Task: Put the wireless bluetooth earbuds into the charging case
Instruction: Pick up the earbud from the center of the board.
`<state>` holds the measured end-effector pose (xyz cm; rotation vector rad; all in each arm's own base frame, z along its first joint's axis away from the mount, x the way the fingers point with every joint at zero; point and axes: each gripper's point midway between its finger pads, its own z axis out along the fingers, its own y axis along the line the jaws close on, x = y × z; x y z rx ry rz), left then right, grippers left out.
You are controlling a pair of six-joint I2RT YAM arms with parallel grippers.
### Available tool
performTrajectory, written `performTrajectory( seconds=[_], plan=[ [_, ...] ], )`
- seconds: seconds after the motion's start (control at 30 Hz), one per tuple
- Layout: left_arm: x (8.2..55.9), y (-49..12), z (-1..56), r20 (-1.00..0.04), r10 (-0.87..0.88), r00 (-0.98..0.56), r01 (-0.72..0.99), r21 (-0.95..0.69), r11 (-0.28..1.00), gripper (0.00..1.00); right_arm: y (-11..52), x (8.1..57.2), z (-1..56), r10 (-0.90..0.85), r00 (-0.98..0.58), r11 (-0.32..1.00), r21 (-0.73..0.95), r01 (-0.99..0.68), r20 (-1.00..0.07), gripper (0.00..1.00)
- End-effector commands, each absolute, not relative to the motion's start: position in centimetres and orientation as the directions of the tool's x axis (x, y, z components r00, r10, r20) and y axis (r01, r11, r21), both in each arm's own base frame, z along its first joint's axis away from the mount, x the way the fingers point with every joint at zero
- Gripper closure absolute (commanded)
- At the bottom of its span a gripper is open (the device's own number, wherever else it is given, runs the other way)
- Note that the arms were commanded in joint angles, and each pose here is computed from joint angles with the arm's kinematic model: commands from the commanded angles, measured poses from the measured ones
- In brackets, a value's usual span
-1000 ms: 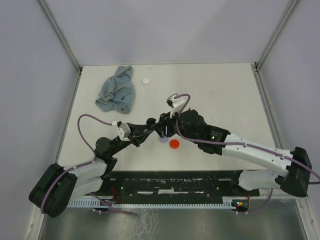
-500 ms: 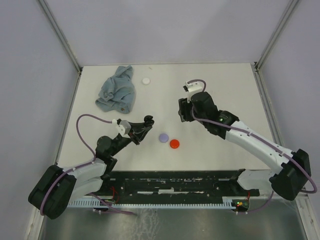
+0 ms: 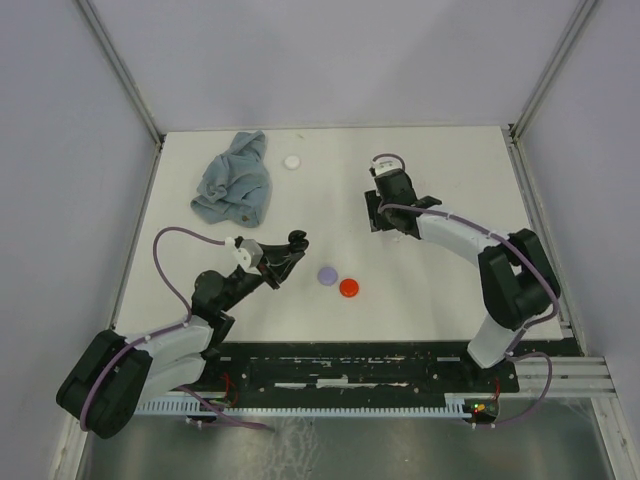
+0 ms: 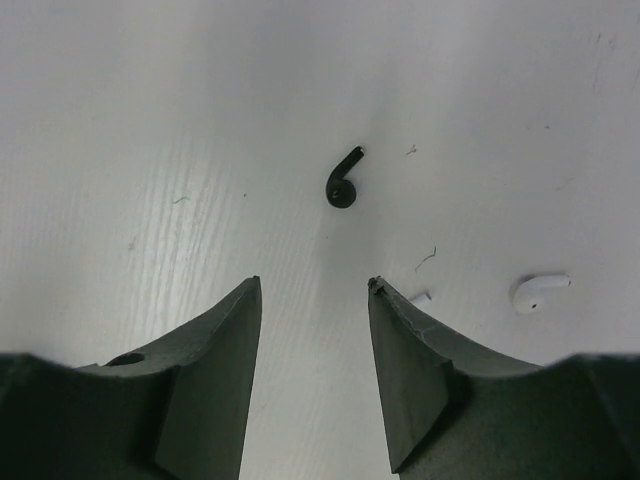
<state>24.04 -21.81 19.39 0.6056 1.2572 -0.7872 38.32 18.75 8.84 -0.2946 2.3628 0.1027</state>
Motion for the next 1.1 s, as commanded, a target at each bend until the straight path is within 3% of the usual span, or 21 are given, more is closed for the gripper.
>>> performTrajectory(
  seconds=[0.0,0.37,0.87,1.07],
  plan=[
    [24.5,-21.9,21.6,-0.960,-0.191,0.203,0.789,0.045,0.613,0.97,19.6,42.6,10.0,-0.113,-0.652,0.975,0.041,-0.216,-0.750,0.46],
    [24.4,-22.0,21.7,-0.961,-0.191,0.202,0.795,0.047,0.605,0.97,19.5,44.9,4.9,-0.096,-0.734,0.978,0.073,-0.195,-0.673,0.57],
    [24.1,-22.1,21.9,-0.960,-0.193,0.205,0.799,0.050,0.599,0.97,19.6,42.7,1.3,-0.141,-0.795,0.967,0.091,-0.239,-0.589,0.80],
    [24.0,-22.1,22.0,-0.959,-0.193,0.207,0.804,0.054,0.592,0.97,21.0,39.7,2.1,-0.172,-0.817,0.941,0.155,-0.302,-0.551,0.82]
  ],
)
